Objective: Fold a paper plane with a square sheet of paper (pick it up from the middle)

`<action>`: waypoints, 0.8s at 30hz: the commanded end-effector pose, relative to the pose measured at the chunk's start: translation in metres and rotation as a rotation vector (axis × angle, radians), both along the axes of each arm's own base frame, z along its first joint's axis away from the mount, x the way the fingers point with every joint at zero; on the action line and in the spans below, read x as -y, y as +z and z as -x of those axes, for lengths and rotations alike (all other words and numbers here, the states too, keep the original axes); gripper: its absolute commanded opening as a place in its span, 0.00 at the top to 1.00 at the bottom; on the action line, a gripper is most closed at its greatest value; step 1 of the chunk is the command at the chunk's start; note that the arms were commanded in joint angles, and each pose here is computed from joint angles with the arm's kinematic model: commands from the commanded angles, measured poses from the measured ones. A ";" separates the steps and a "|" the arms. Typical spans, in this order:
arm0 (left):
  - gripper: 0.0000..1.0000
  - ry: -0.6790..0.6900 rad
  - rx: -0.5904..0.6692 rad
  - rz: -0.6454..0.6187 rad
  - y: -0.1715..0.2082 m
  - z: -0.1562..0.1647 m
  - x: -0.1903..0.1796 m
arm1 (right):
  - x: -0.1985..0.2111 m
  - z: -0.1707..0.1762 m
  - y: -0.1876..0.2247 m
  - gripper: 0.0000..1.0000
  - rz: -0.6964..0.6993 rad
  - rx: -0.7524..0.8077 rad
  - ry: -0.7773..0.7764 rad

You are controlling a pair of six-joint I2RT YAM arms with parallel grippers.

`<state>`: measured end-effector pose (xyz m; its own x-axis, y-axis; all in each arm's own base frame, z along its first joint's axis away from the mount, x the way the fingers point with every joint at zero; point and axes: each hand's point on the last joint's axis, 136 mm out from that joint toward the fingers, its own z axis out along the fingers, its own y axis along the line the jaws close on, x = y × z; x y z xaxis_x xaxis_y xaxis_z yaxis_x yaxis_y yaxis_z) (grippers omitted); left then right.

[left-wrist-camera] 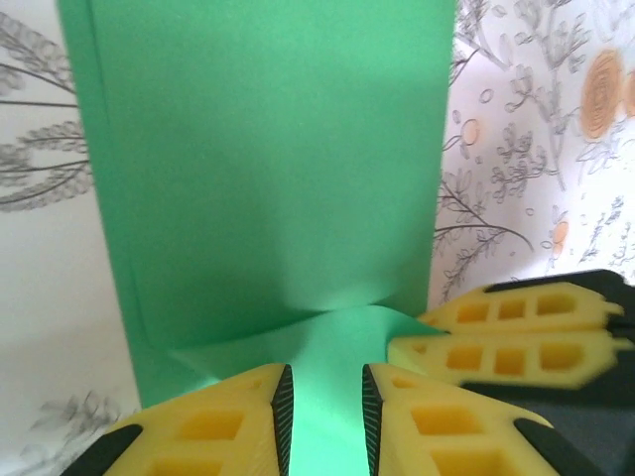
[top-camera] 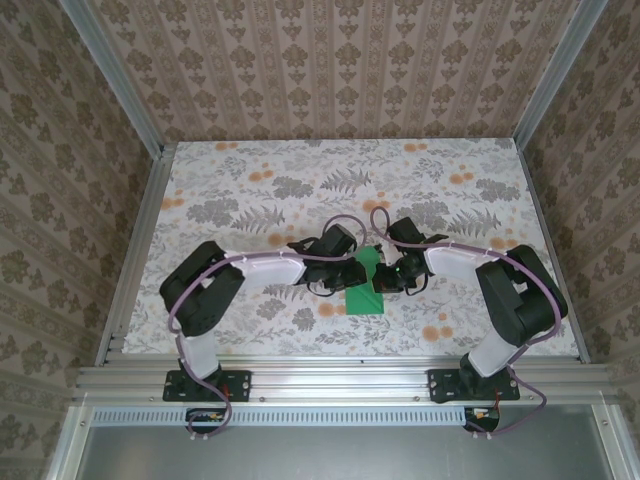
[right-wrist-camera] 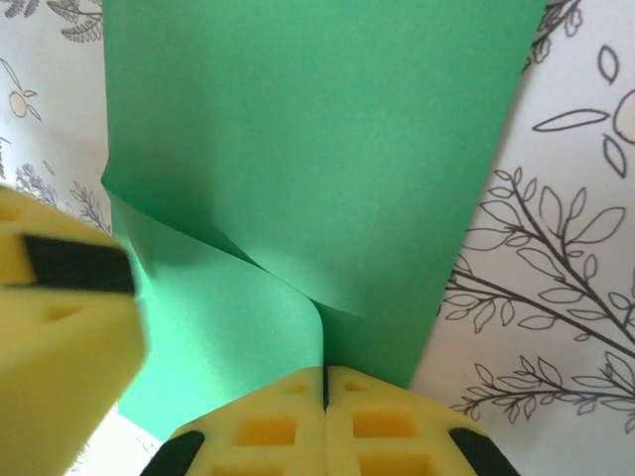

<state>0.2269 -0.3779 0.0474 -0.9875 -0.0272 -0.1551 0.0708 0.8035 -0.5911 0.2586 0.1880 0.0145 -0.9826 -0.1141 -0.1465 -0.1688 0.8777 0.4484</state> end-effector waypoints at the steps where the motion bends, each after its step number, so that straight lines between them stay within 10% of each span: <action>1: 0.74 0.036 0.079 -0.025 0.025 0.003 -0.022 | -0.006 -0.005 0.010 0.95 -0.058 0.016 -0.045; 12: 0.77 0.144 0.098 -0.063 0.032 0.033 -0.076 | -0.015 0.008 0.023 0.97 -0.212 -0.003 -0.329; 24: 0.81 0.093 0.035 -0.063 0.018 0.042 -0.054 | -0.040 0.005 0.054 0.97 -0.394 0.053 -0.439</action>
<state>0.1835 -0.3138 0.0569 -0.9760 -0.0946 -0.1959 0.0206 0.8563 -0.5161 0.2414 0.2191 0.0453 -0.9471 0.2934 -0.1300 0.1290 0.7190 0.6830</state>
